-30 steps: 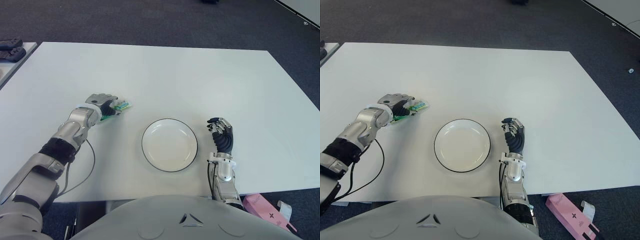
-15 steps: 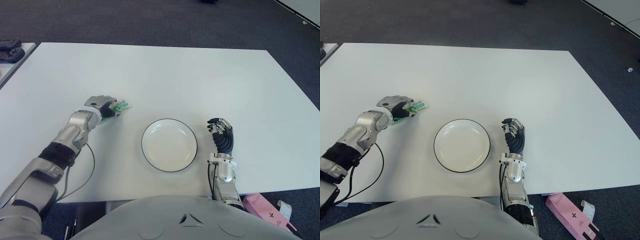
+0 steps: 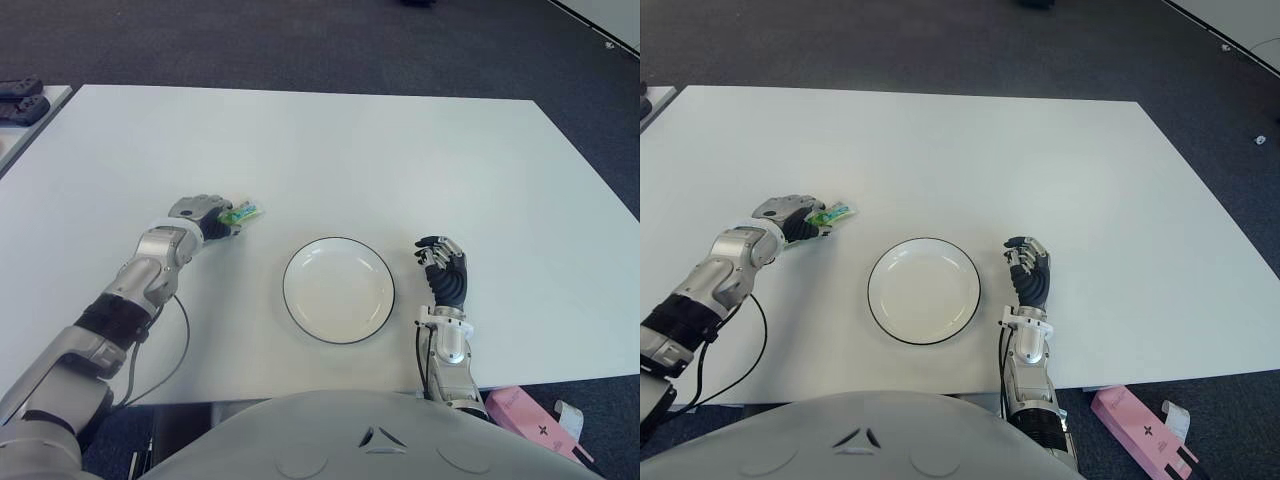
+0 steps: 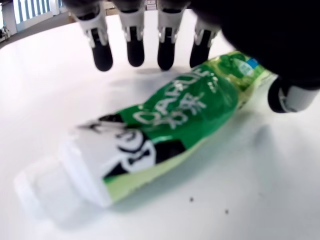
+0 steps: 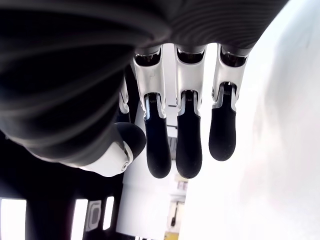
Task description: Put the toothpaste on the table into the plate.
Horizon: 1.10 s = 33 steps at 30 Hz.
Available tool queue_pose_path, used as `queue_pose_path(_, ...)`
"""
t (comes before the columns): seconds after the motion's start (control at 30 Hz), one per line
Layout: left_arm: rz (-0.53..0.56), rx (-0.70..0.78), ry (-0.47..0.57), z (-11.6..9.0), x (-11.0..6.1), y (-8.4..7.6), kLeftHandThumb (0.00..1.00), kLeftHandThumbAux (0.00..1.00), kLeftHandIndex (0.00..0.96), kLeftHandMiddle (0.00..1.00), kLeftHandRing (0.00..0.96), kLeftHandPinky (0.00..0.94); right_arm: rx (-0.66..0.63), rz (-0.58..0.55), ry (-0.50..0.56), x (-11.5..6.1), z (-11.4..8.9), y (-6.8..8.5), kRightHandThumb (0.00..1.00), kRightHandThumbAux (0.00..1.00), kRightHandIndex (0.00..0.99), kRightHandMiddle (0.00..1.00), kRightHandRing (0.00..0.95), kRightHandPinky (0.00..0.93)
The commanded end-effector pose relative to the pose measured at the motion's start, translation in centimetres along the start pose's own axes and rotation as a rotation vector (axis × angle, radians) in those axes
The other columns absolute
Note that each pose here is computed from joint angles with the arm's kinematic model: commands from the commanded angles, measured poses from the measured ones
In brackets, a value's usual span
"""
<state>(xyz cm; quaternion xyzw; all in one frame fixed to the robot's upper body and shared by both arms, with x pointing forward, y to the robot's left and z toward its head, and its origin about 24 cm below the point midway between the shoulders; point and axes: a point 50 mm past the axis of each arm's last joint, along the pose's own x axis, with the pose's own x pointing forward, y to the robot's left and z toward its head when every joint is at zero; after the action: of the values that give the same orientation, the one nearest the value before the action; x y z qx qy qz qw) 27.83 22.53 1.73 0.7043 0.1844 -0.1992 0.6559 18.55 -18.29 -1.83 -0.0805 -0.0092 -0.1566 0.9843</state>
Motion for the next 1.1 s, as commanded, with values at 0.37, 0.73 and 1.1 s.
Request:
queue_pose_path(0.37, -0.127, -0.061, -0.004, 0.7, -0.6, -3.2, 0.413, 0.326, 0.141, 0.15, 0.121, 0.163, -0.015, -0.005, 0.048, -0.6, -0.8, -0.2, 0.712, 0.731, 0.427, 0.493, 0.513, 0.519)
queue_pose_path(0.73, -0.075, -0.102, -0.031, 1.0, -0.7, -3.5, 0.524, 0.383, 0.245, 0.253, 0.246, 0.315, -0.014, -0.012, 0.049, -0.6, -0.8, -0.3, 0.714, 0.731, 0.428, 0.495, 0.516, 0.521)
queue_pose_path(1.1, 0.026, -0.182, -0.016, 1.2, -0.7, -4.0, 0.709, 0.439, 0.449, 0.402, 0.378, 0.396, -0.014, -0.024, 0.053, -0.6, -0.7, -0.5, 0.714, 0.731, 0.428, 0.499, 0.517, 0.526)
